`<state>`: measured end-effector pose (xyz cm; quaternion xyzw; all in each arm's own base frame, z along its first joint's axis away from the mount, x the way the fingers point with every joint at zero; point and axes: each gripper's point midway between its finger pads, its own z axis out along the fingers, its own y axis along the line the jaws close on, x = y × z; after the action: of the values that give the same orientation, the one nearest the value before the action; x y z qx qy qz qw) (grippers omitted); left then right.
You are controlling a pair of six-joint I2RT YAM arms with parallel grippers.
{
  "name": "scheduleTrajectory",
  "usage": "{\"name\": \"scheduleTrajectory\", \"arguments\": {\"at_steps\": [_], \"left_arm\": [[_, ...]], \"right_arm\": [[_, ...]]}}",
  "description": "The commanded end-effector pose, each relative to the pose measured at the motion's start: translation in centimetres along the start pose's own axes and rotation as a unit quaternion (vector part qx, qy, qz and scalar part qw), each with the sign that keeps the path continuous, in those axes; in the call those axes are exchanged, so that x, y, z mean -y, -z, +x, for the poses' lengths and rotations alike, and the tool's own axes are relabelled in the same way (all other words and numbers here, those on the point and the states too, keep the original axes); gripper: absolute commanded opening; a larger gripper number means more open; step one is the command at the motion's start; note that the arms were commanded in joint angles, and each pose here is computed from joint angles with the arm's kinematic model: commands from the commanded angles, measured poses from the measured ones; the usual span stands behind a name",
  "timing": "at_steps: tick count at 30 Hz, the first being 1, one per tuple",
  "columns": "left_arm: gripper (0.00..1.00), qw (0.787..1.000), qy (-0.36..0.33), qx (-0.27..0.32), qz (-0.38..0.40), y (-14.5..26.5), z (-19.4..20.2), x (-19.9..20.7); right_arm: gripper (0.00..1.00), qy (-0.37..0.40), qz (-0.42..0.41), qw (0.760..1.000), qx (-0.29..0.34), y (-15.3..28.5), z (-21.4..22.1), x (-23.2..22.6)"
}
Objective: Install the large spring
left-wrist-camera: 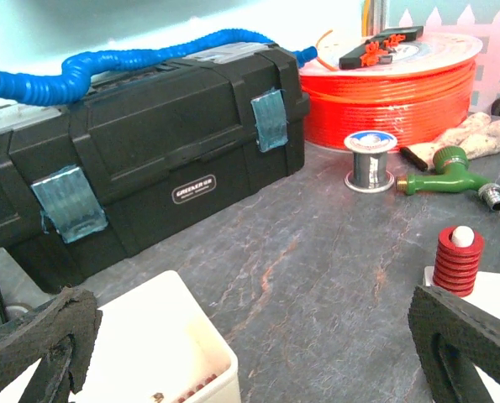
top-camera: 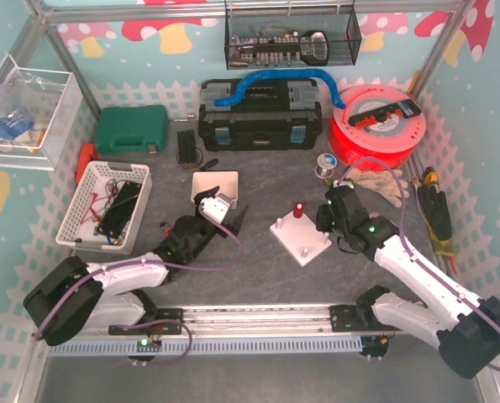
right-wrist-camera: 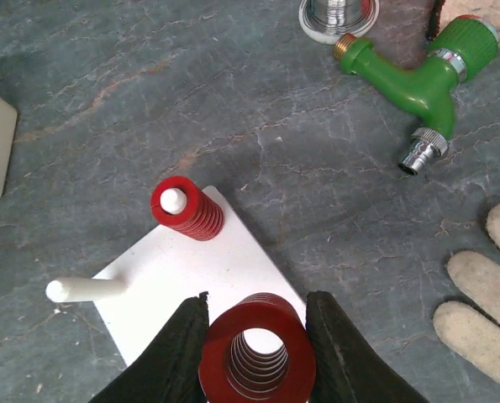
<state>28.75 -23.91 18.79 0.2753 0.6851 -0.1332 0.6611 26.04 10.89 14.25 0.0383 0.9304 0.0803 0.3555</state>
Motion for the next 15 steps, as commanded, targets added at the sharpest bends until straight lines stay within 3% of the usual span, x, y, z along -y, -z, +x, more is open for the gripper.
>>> {"name": "scheduleTrajectory", "arguments": {"at_steps": [1,4,15], "left_arm": [[0.99,1.000,0.009,0.010,0.006,0.2,-0.7,0.2],[0.99,1.000,0.008,0.013,0.002,0.3,-0.8,0.0],[0.99,1.000,0.007,0.012,0.001,0.5,-0.9,-0.1]], "right_arm": [[0.00,-0.008,0.013,0.999,-0.047,1.0,1.5,0.7],[0.00,-0.013,0.018,0.997,-0.072,1.4,3.0,1.3],[0.00,-0.018,0.024,0.997,-0.072,1.1,4.0,1.9]]}}
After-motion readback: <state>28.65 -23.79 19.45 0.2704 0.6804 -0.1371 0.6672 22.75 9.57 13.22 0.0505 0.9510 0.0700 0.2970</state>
